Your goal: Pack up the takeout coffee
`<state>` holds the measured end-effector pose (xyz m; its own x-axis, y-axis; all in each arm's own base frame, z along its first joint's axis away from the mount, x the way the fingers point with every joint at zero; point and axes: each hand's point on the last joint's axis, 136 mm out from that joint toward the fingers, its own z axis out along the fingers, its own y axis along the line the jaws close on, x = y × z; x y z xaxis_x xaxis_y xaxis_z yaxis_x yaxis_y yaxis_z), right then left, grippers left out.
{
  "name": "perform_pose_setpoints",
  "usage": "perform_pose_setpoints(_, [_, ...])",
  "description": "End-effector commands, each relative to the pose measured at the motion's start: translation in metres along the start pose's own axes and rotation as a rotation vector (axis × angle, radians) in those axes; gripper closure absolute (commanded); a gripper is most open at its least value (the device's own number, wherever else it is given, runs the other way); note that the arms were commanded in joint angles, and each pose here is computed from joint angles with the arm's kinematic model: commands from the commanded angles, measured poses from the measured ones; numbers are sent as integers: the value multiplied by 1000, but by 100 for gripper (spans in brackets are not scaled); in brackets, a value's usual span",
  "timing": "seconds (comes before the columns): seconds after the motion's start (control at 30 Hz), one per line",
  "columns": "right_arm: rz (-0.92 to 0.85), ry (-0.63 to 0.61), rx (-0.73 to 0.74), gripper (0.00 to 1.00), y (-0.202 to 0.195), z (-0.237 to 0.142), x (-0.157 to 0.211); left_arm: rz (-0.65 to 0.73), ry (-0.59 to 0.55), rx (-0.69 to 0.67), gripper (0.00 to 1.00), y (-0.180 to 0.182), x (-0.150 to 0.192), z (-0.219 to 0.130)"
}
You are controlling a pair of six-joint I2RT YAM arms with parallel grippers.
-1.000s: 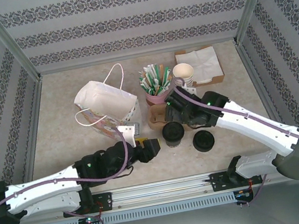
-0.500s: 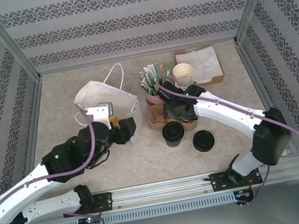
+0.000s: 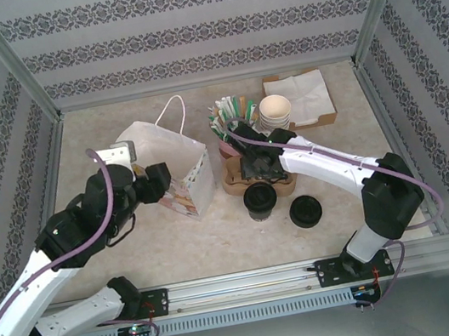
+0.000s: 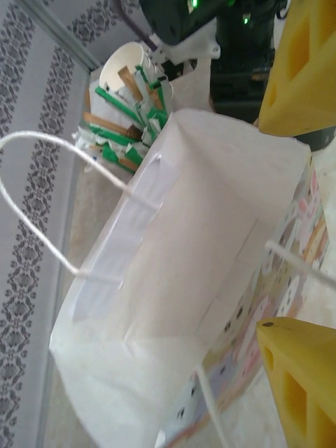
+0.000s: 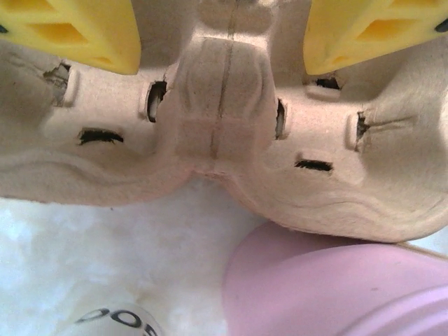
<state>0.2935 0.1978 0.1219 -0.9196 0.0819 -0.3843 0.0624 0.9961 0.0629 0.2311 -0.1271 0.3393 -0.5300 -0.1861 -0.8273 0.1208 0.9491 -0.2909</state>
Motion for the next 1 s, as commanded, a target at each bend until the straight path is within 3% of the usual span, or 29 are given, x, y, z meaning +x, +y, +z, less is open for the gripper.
perform_pose_setpoints(0.0, [-213,-134,-60,40,1,-35,-32,62,6,-3,31,11,-8,-16])
perform_pose_setpoints(0.2, [-557,-159,-239,38,0,-48,-37,40,-2,16,30,15,-19,-12])
perform_pose_setpoints(0.23, [-615,-151,-273,41,3,-50,-33,35,0,16,30,16,-21,-12])
perform_pose_setpoints(0.3, [-788,-135,-362,58,10,-54,-19,21,2,36,30,16,-26,-13])
perform_pose_setpoints(0.5, [-1085,-93,-515,60,14,-55,14,-8,8,78,29,16,-33,-9])
perform_pose_setpoints(0.7, [-1202,-71,-568,61,5,-47,22,-61,42,112,28,26,-34,-7])
perform_pose_setpoints(0.97, [-1199,-20,-698,59,-5,-43,21,-108,60,173,27,29,-40,-6])
